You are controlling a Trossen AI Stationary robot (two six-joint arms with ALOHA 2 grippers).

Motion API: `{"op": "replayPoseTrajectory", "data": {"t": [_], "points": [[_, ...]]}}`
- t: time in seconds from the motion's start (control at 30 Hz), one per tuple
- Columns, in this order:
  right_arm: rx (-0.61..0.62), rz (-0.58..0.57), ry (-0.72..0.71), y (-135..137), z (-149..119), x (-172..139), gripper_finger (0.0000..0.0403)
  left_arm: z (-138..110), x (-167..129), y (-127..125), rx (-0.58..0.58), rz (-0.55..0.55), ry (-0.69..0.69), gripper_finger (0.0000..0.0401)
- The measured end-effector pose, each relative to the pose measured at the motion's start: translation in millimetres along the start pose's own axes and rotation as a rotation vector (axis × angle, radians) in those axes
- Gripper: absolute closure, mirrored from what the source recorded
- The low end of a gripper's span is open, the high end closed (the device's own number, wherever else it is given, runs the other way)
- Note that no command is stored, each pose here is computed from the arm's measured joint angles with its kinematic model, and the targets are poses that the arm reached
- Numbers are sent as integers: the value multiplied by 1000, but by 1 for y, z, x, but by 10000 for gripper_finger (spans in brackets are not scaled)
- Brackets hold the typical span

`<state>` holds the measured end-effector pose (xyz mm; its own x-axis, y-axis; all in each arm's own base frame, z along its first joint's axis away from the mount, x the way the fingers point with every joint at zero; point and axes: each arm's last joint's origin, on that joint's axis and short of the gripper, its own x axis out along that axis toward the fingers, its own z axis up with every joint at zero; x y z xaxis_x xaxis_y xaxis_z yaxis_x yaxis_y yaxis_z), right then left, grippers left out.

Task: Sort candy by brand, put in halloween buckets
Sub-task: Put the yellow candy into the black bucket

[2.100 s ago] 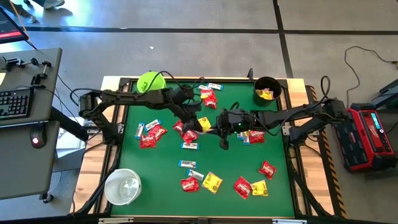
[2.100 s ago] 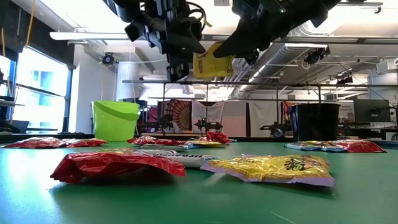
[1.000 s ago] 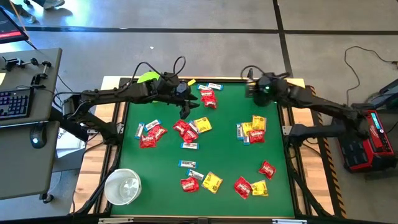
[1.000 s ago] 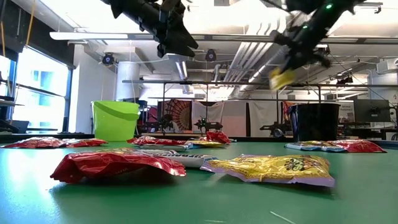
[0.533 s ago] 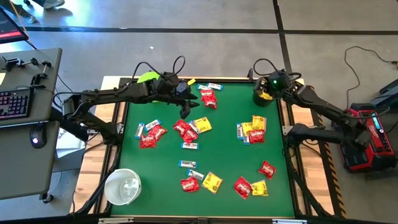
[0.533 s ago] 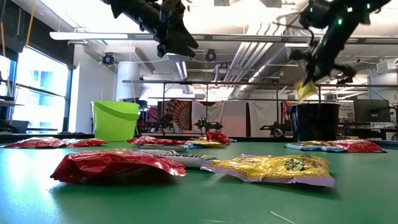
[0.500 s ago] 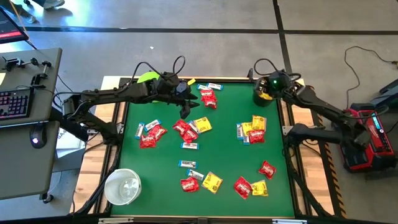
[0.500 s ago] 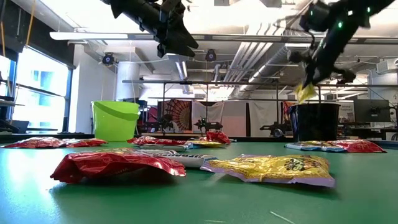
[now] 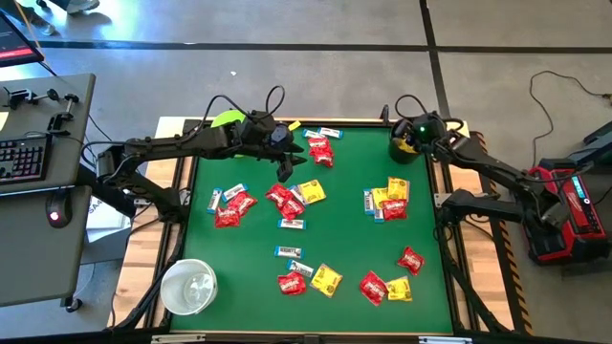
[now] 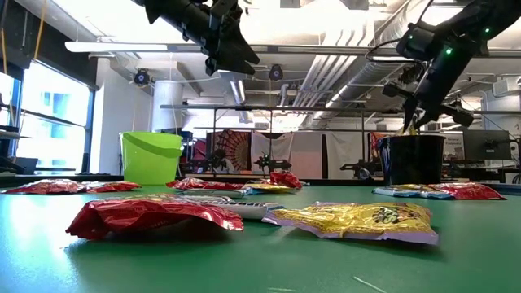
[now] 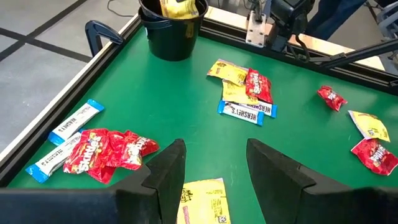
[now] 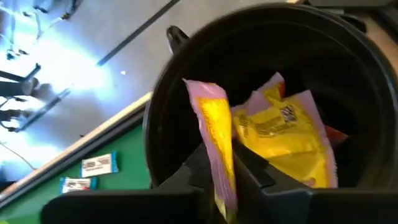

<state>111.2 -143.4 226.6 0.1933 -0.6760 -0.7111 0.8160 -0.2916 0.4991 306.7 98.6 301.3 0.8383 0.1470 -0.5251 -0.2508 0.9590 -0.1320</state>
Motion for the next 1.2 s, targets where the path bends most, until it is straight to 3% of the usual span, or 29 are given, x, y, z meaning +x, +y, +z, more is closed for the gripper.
{"op": "replayPoseTrajectory", "data": {"t": [0.33,0.5,0.63,0.8,1.03,1.2], "points": [[-27,-25,3,-2,-1,0,297,0,0,0,0,-1,0,240],[-145,4,-13,6,6,-7,297,0,0,0,1,0,0,240],[-295,23,11,15,13,-18,329,0,0,0,1,0,0,240],[-501,186,75,26,17,-34,396,-2,0,0,-2,1,20,240],[-620,462,111,17,-2,-75,400,-7,0,0,-38,8,72,240],[-636,544,172,3,-25,-91,402,-7,0,-3,-6,46,69,240]]}}
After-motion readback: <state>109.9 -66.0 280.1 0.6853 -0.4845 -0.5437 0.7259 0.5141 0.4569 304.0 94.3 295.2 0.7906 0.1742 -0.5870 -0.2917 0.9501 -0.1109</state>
